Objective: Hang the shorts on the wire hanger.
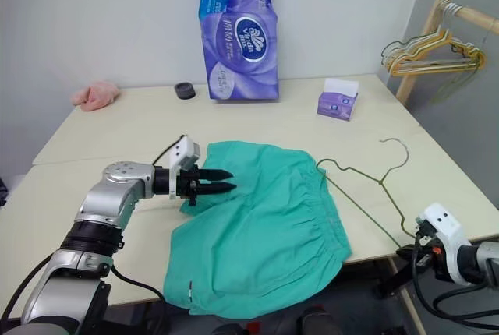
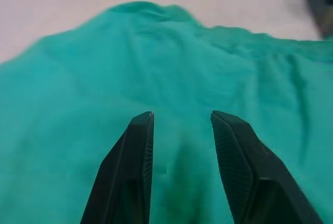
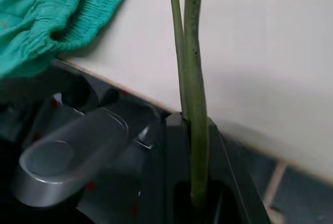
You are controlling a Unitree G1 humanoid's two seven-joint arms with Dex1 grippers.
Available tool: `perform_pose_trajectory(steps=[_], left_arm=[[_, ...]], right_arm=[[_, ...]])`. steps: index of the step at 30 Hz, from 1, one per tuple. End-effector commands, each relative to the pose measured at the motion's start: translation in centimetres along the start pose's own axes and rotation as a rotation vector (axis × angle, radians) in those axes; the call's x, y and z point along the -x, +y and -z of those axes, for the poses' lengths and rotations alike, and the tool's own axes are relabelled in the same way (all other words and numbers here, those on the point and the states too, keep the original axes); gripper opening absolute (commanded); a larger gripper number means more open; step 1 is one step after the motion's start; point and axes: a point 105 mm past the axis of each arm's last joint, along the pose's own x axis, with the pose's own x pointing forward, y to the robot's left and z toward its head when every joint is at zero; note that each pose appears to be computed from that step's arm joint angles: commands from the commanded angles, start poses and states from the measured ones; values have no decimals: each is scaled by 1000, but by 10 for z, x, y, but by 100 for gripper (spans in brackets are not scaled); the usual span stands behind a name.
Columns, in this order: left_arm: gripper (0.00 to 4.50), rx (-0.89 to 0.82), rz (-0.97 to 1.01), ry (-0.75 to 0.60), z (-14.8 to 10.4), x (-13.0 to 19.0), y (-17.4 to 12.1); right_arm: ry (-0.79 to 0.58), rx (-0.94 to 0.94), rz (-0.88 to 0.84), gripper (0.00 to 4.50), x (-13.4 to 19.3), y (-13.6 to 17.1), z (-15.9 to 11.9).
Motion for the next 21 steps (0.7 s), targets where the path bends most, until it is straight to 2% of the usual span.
perform_pose_trajectory(steps=[1,8,16,21], left_arm=[[183,-41,24,-29,-14,-1,-5],[183,-52,72,-33,-17,-5,-12],[183,-117,50,-93,-26,-8,-13],[183,-158,-21,-143,-29,-9,-10]], right_arm=[[-51,-45,21,0,2,3,-5],[-33,-134,-71,0,-14,18,-2],[59,-203,-170,0,-19,31,6],[20,-247,-189,0,-13,28,0]])
